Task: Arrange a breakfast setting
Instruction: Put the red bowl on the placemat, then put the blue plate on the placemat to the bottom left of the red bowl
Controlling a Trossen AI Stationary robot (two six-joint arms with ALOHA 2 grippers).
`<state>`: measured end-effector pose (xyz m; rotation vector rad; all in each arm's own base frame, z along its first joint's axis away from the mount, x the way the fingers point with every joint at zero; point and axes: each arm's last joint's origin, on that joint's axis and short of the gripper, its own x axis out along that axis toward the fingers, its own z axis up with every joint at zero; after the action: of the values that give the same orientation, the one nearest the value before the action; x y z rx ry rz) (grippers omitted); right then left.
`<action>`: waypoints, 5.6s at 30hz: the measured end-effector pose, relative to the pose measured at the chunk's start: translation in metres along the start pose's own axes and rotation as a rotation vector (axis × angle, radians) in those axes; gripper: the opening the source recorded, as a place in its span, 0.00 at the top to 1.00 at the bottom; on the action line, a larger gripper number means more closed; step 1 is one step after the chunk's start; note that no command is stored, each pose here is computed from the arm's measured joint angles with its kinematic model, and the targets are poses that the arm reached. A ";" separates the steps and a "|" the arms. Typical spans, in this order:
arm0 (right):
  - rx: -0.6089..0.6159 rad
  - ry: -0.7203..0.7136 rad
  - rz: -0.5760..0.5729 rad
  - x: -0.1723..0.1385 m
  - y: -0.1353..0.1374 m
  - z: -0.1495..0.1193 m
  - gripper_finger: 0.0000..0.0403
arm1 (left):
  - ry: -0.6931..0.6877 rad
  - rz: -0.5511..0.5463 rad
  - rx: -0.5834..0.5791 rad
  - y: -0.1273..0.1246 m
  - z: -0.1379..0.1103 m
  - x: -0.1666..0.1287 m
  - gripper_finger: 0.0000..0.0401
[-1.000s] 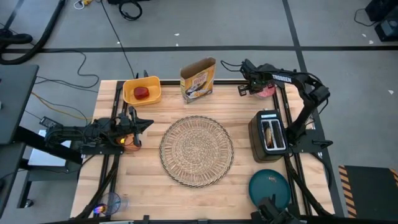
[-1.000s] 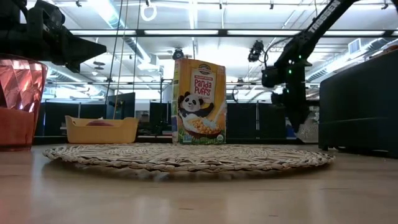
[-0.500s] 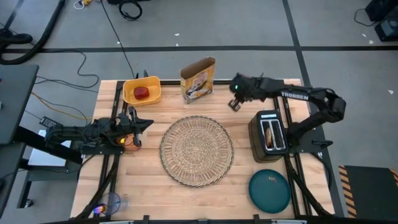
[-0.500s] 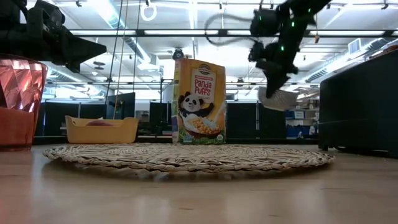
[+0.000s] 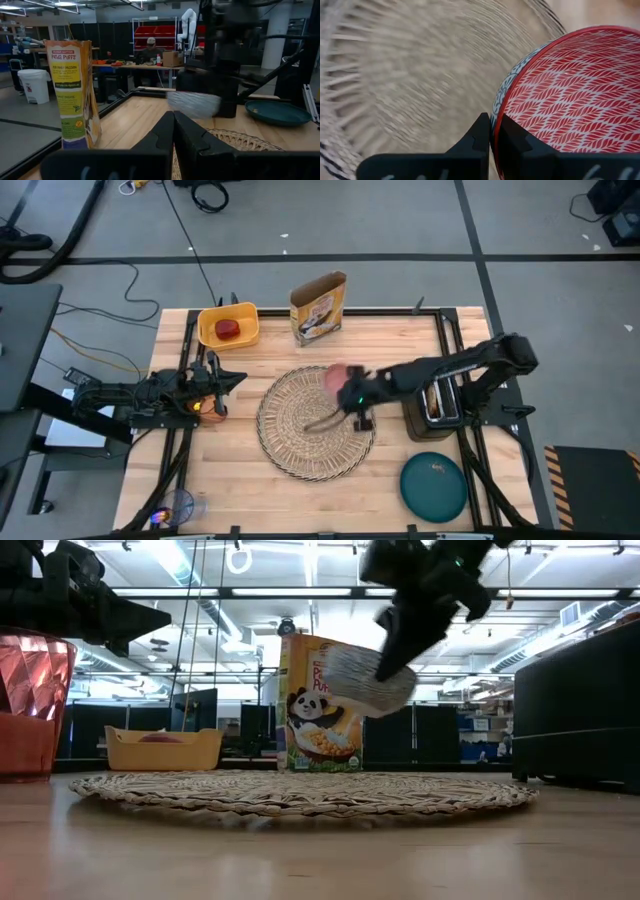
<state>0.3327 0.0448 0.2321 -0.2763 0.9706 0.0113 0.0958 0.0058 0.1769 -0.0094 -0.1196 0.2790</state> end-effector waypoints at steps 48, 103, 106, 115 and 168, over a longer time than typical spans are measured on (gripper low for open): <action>0.046 0.268 0.081 0.018 0.014 0.070 0.69 | 0.001 0.000 0.000 0.000 0.000 0.000 0.96; 1.120 0.653 -0.202 -0.029 0.249 -0.049 0.62 | 0.000 0.000 0.000 0.000 0.000 0.000 0.96; 1.122 0.653 -0.201 -0.021 0.252 -0.051 0.63 | 0.002 0.000 0.001 0.000 0.000 0.000 0.96; 1.097 0.719 -0.196 -0.007 0.268 -0.062 0.76 | 0.001 0.000 0.000 0.000 0.000 0.000 0.96; -0.410 0.404 -0.012 0.004 0.292 0.019 0.96 | 0.001 0.000 0.000 0.000 0.000 0.000 0.96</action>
<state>0.3119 0.3311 0.1730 -0.6803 1.3663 0.1494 0.0958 0.0058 0.1768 -0.0093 -0.1189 0.2791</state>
